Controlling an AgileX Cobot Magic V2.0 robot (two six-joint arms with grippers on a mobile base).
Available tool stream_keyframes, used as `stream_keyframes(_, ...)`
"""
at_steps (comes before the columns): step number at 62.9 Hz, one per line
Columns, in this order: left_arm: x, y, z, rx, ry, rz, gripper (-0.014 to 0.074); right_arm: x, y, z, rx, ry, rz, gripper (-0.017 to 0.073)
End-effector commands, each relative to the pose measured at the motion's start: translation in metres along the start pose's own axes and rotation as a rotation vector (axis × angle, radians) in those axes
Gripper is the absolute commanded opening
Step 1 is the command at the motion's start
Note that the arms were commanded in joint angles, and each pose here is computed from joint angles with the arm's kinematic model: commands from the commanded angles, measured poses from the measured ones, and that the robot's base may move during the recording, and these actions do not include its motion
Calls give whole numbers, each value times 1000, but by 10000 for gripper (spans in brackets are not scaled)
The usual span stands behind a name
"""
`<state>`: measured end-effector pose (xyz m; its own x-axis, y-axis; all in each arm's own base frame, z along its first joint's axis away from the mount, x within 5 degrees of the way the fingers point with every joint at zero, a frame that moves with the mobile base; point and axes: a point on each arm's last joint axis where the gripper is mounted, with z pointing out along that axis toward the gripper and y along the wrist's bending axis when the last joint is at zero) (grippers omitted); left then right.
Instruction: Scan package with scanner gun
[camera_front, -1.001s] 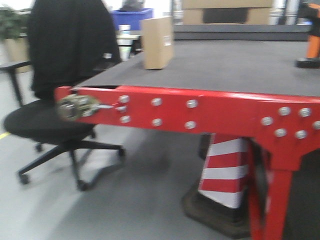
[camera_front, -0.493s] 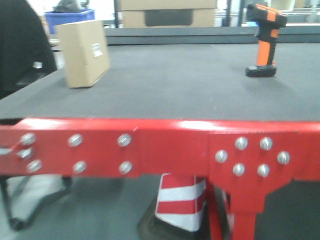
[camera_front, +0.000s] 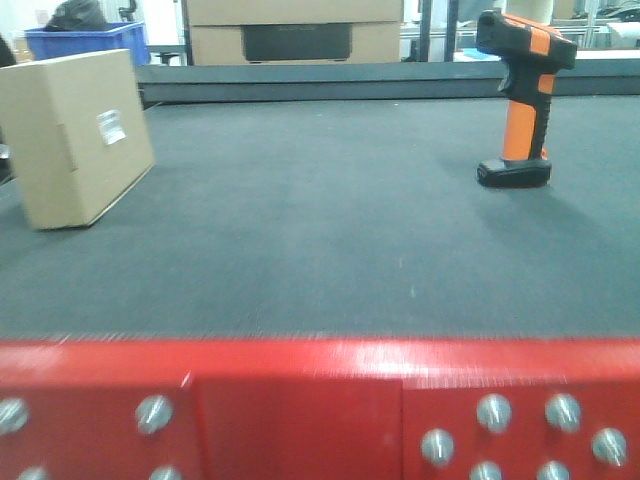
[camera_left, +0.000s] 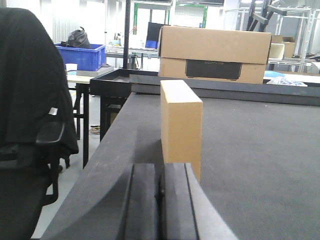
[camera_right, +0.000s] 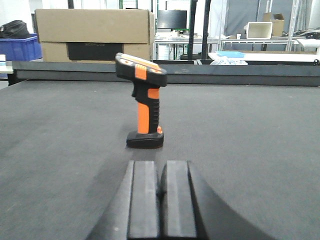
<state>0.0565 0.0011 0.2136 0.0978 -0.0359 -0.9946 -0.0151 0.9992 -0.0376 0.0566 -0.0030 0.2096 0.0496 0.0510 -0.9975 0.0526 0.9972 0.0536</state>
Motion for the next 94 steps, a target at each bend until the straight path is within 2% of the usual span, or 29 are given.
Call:
stream_keyframes(1,-3,0,0,3,-26,0,-111,-2,0,0,0,-22,-1,-168)
stream_keyframes(94,-3,0,0,3,-26,0,-111,-2,0,0,0,-22,-1,-168)
